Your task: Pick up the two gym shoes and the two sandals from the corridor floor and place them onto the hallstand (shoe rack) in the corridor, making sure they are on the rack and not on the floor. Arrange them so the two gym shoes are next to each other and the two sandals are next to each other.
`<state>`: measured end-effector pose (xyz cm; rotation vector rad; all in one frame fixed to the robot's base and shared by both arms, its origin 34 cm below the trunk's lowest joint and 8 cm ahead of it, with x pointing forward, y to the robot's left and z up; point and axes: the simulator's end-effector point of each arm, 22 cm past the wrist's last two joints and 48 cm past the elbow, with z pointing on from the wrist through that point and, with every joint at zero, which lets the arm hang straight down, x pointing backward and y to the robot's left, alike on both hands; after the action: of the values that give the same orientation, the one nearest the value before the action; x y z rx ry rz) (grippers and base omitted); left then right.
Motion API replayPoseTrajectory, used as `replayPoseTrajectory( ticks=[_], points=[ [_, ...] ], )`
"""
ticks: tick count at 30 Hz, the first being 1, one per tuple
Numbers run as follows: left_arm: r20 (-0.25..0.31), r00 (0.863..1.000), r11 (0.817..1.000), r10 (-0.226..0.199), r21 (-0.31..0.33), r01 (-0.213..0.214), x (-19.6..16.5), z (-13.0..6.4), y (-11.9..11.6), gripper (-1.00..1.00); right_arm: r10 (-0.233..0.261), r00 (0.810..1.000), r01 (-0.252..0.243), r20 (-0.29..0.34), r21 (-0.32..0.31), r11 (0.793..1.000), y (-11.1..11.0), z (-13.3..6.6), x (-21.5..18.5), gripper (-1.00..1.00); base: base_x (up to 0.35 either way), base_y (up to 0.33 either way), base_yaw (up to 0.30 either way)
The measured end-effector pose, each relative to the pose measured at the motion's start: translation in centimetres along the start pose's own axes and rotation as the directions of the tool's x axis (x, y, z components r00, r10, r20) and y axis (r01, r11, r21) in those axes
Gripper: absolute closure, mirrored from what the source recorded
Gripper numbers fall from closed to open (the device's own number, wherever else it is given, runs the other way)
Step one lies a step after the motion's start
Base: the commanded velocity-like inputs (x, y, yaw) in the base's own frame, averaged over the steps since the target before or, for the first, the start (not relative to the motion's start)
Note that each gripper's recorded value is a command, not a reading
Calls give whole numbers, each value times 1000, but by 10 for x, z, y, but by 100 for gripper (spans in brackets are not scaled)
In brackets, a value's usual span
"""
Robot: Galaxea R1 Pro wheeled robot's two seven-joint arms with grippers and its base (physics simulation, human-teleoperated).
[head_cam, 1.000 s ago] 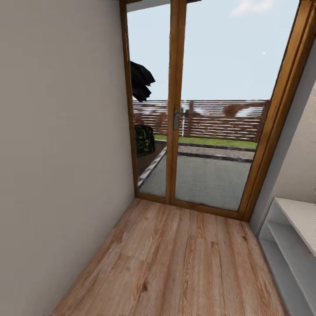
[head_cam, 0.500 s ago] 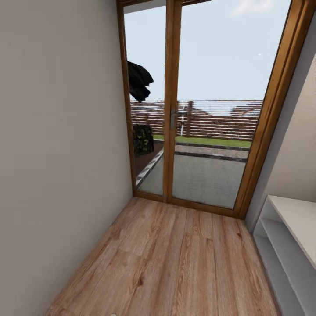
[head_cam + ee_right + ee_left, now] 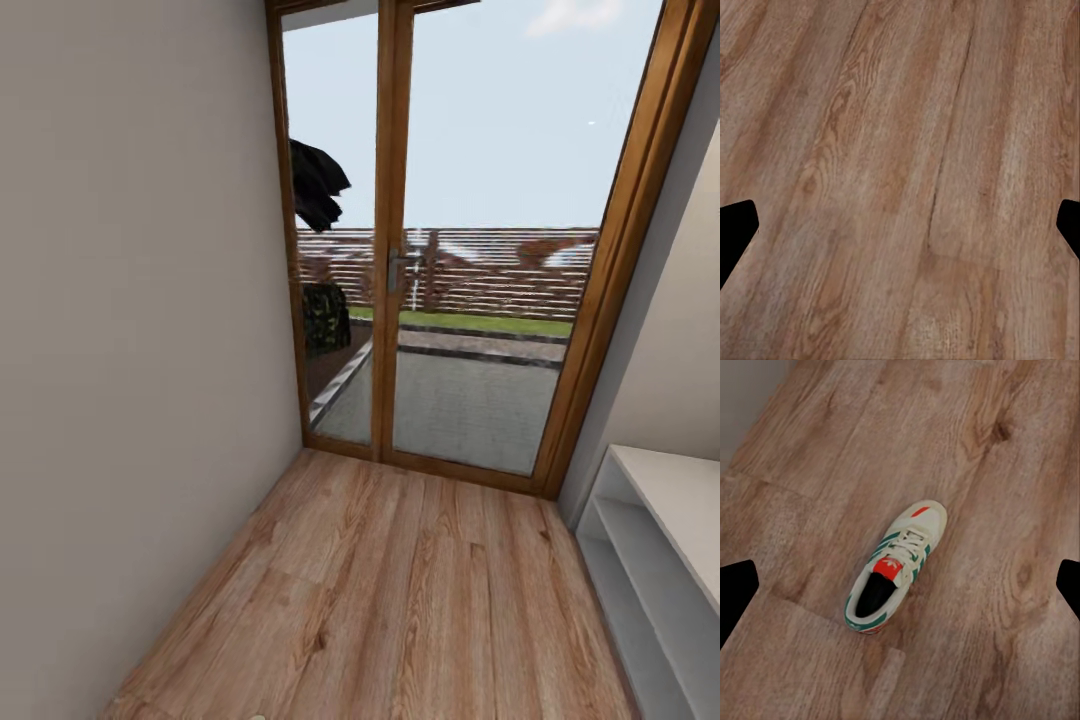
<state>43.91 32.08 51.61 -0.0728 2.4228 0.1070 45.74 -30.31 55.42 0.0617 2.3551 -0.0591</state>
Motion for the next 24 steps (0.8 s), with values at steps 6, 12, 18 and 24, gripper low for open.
replayPoseTrajectory(
  ticks=[6, 12, 18, 24],
  points=[
    [47, 999, 1000, 2, 12, -3, -61, 22, 4, -100, 0, 993, 0, 120, -3, 1000, 1, 7, -64, -100, 0, 0, 0],
    [-10, 1000, 996, 5, 86, -4, -119, 43, -12, -100, 0, 968, 2, 252, -9, 1000, 3, 9, -152, -100, 0, 0, 0],
    [-36, 999, 994, 17, 109, -13, -151, 50, -21, -100, -2, 970, 4, 242, -9, 1000, 2, 13, -189, -100, 0, 0, 0],
    [-38, 999, 992, 37, 118, -33, -160, 52, -26, -100, -2, 978, 5, 211, -11, 1000, 2, 16, -202, -100, 0, 0, 0]
  ],
)
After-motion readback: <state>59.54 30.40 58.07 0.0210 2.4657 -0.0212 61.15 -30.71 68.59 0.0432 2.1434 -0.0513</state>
